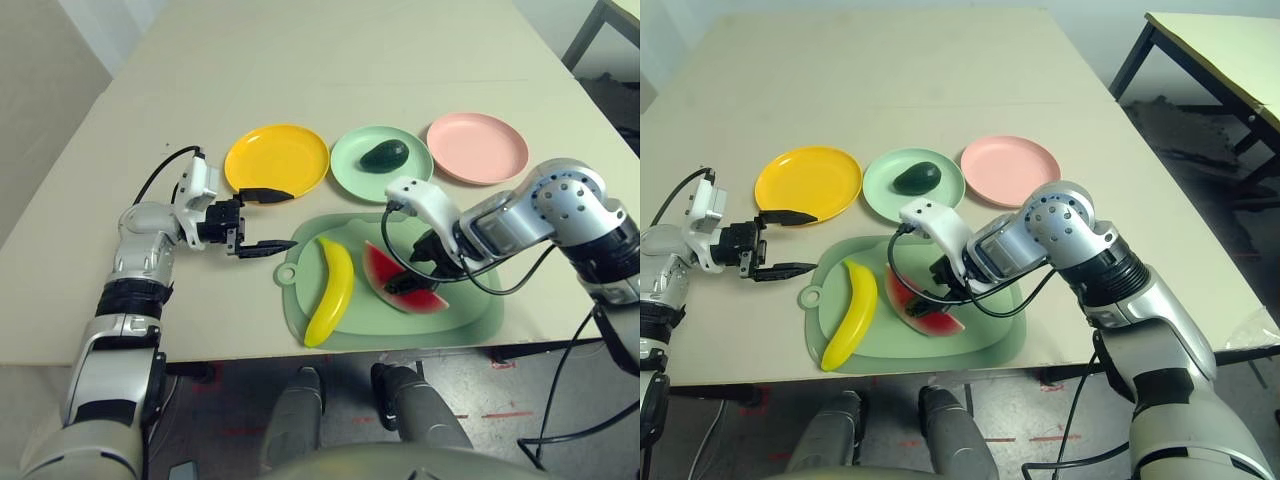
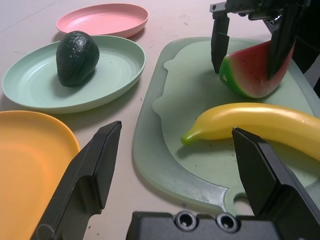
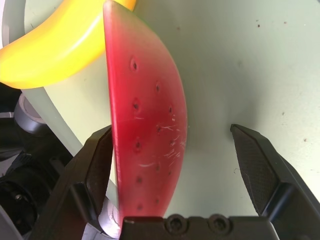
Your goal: Place the fruits into color-matched plates.
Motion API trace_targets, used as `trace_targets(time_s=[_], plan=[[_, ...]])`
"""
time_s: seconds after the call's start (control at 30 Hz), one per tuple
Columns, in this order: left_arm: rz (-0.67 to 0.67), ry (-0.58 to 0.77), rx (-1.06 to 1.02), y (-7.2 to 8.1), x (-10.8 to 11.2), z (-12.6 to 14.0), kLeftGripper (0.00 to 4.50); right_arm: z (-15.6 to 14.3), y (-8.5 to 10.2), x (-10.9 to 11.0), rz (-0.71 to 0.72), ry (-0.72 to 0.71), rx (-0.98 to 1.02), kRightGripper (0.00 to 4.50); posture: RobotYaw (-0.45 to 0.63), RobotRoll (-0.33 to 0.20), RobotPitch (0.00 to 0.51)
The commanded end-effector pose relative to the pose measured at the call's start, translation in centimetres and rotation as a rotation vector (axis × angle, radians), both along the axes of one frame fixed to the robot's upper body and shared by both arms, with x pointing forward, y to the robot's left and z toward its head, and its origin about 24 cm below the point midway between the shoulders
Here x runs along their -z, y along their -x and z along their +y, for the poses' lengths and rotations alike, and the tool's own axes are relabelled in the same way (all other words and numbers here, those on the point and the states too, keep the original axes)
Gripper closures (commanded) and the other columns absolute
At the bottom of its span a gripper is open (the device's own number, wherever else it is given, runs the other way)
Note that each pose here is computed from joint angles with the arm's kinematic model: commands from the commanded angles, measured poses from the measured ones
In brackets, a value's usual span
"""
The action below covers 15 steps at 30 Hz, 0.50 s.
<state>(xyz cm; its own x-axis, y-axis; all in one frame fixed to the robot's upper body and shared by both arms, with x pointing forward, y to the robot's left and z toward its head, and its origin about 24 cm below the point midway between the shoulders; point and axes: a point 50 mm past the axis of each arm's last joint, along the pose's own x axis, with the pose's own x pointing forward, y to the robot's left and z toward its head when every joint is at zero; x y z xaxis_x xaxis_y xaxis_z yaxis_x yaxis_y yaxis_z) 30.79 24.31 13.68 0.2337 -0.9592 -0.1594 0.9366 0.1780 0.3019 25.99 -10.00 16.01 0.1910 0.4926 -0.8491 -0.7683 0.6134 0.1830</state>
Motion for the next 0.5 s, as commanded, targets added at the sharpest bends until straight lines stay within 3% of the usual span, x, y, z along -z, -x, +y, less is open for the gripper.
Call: trace_targets(time_s=[0.03,0.3,0.4,0.5], plan=[[0.002,-0.014,-0.009,-0.04,0.23,0.22,0.0,-0.18,0.77,0.89,0.048,0.029,-0.029,0.04,-0.05,0.0,0.19],[-0.014,-0.014,-0.022,-0.22,0.11,0.43,0.0,0.27,1.09,1.06,0.065,0.007,-0.049,0.04,-0.05,0.0,0.19],[-0.019,-0.013,-0.025,-0.28,0.03,0.47,0.0,0.45,1.15,1.07,0.069,-0.004,-0.054,0.45,-0.05,0.0,0.188],[-0.023,-0.013,-0.028,-0.3,-0.05,0.55,0.0,0.59,1.12,1.06,0.069,-0.016,-0.053,1.58,-0.04,0.0,0.189]])
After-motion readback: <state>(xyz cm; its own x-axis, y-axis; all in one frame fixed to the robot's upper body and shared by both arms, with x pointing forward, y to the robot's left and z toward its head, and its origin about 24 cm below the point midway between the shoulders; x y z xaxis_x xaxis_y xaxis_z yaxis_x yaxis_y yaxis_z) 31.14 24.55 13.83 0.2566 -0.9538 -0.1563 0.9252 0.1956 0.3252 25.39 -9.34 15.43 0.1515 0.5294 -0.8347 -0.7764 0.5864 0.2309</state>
